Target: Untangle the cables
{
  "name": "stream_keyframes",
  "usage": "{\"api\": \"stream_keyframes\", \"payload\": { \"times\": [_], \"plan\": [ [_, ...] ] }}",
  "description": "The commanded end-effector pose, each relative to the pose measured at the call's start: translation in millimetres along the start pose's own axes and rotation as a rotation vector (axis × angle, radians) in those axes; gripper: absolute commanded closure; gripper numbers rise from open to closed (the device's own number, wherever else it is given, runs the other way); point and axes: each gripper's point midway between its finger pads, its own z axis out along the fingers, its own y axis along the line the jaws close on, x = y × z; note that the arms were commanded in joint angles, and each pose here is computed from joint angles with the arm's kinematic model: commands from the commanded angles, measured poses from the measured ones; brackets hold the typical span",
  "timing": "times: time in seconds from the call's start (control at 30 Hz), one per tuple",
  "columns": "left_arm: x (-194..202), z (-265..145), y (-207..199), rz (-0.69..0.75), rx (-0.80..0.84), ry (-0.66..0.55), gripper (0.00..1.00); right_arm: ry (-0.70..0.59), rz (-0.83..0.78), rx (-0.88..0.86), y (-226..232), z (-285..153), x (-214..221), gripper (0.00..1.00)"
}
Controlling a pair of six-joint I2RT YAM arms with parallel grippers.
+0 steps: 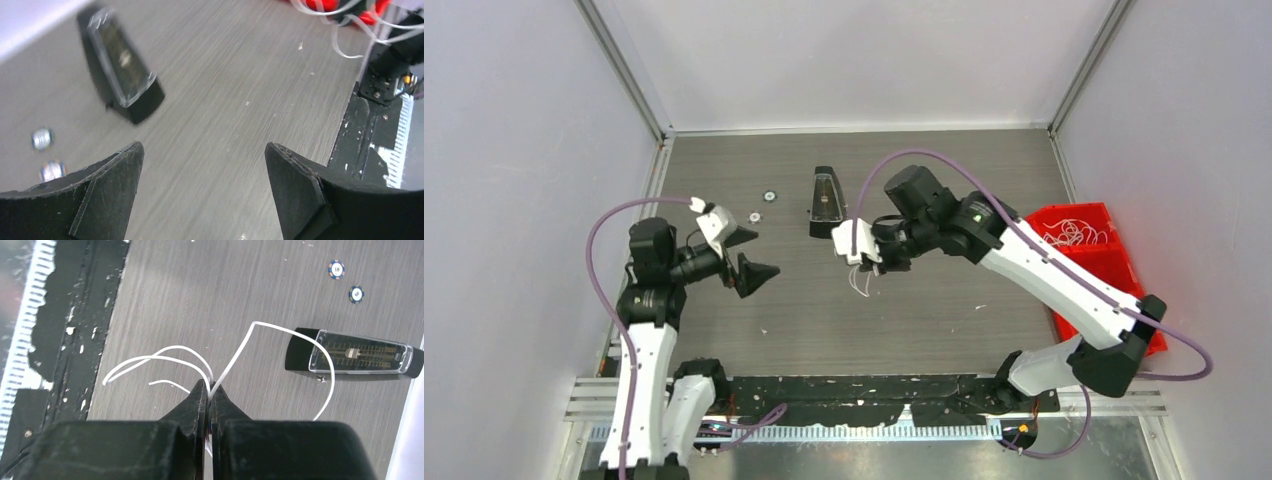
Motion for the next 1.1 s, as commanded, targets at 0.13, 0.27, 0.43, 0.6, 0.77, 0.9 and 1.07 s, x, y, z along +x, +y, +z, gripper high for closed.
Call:
{"api": "stream_keyframes", "payload": {
  "times": [0.13, 0.27, 0.43, 0.6, 0.77, 0.9, 1.07],
  "plan": [
    [-59.9, 6.7, -81.1, 0.784, 0.162, -0.219, 0.08, -0.055, -0.161, -0.133, 49.6, -34.3, -23.8, 0.94],
    [-65.3, 22.9, -96.1, 0.925, 0.188, -0.223, 0.09, -0.059, -0.242, -0.147, 69.2, -31.5, -35.1, 0.95],
    [-50.1, 43.6, -126.9, 1.076, 0.323, -0.206, 0.13, -0.101, -0.266, -0.103, 67.9, -33.9, -52.1, 0.95],
    [-37.2, 49.5, -161.5, 1.110, 0.450, -0.227, 0.40, -0.132, -0.246, -0.013, 54.5, -41.0, -63.3, 0.95],
    [-34.8, 50.5, -185.2, 1.114, 0.495, -0.258, 0.60, -0.204, -0.266, 0.068, 49.0, -54.4, -76.3, 0.95],
    [-34.5, 51.5, -164.8, 1.047, 0.371, -0.193, 0.51, -0.200, -0.261, 0.025, 60.4, -58.4, -72.6, 0.94],
    [-35.1, 42.0, -130.0, 1.048, 0.201, -0.164, 0.37, -0.180, -0.203, -0.103, 91.8, -52.6, -52.8, 0.95]
  ]
}}
